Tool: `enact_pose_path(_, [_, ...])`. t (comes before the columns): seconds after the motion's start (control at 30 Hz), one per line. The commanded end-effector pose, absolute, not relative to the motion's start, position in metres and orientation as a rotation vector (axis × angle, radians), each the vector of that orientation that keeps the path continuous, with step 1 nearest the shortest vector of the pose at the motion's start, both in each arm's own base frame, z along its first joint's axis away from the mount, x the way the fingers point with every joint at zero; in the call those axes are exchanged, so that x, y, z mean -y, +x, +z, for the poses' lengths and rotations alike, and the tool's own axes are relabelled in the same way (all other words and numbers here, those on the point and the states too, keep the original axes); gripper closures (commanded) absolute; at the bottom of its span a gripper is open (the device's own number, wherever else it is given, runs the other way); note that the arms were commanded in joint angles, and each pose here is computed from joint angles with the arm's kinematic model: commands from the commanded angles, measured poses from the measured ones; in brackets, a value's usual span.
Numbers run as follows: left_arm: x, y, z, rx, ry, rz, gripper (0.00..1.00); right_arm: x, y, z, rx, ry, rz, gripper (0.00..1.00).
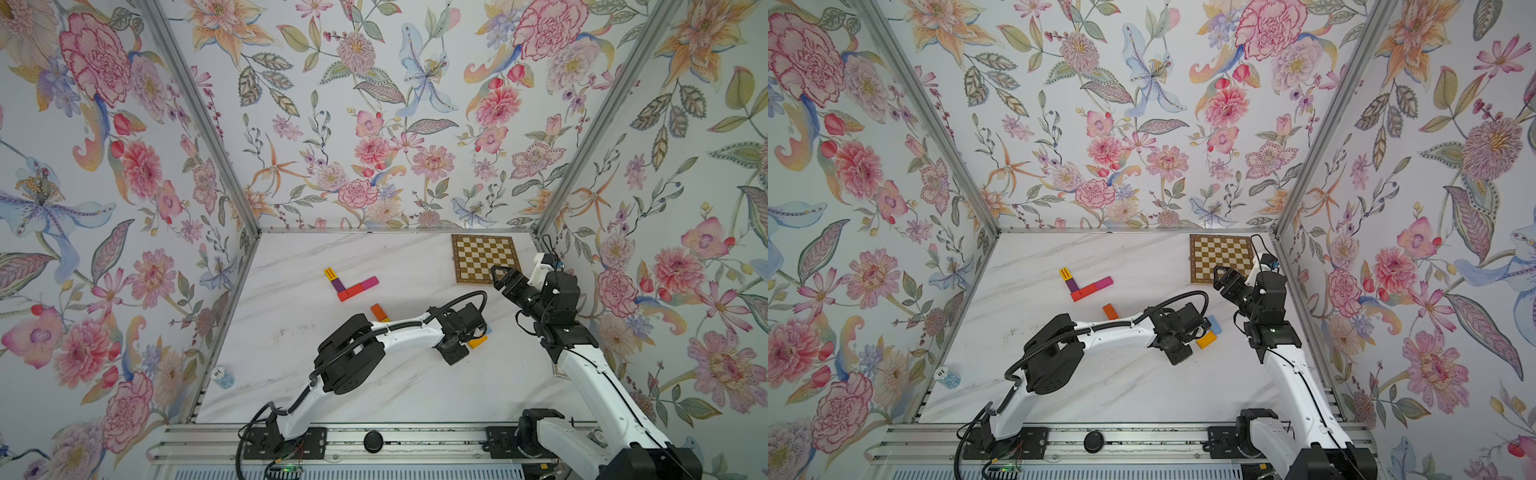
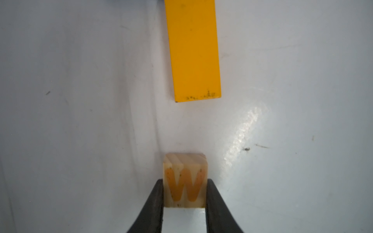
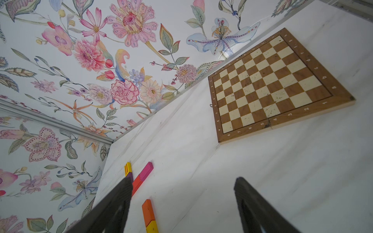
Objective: Assemble the letter v with building blocks
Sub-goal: Pick up the building block from the center of the board.
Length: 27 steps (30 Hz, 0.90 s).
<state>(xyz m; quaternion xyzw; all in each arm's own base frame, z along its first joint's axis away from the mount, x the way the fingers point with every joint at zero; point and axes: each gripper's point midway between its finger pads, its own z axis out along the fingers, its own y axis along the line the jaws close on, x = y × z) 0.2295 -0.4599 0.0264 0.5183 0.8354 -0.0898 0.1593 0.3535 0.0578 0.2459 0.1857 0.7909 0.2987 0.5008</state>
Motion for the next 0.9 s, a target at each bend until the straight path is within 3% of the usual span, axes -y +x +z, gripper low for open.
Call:
enact_pose_path(0.0, [0.458, 0.233, 0.057, -2.362, 1.365, -0.258, 0.83, -0.056, 0.352, 0.242, -1.916, 0.460, 0.728, 0.18])
enact_pose_path(0.3, [0.431, 0.238, 0.098, -2.445, 1.023, -0.259, 0.86, -0.059, 0.360, 0.238, -1.930, 0.460, 0.747, 0.18])
enact_pose_path(0.57, [0.367, 0.239, 0.092, -2.618, 0.662, 0.018, 0.88, -0.064, 0.361, 0.235, -1.934, 0.462, 0.777, 0.19])
enact_pose_path(0.87, [0.335, 0.230, 0.077, -2.698, 0.284, -0.046, 0.92, -0.075, 0.362, 0.233, -1.948, 0.435, 0.803, 0.19])
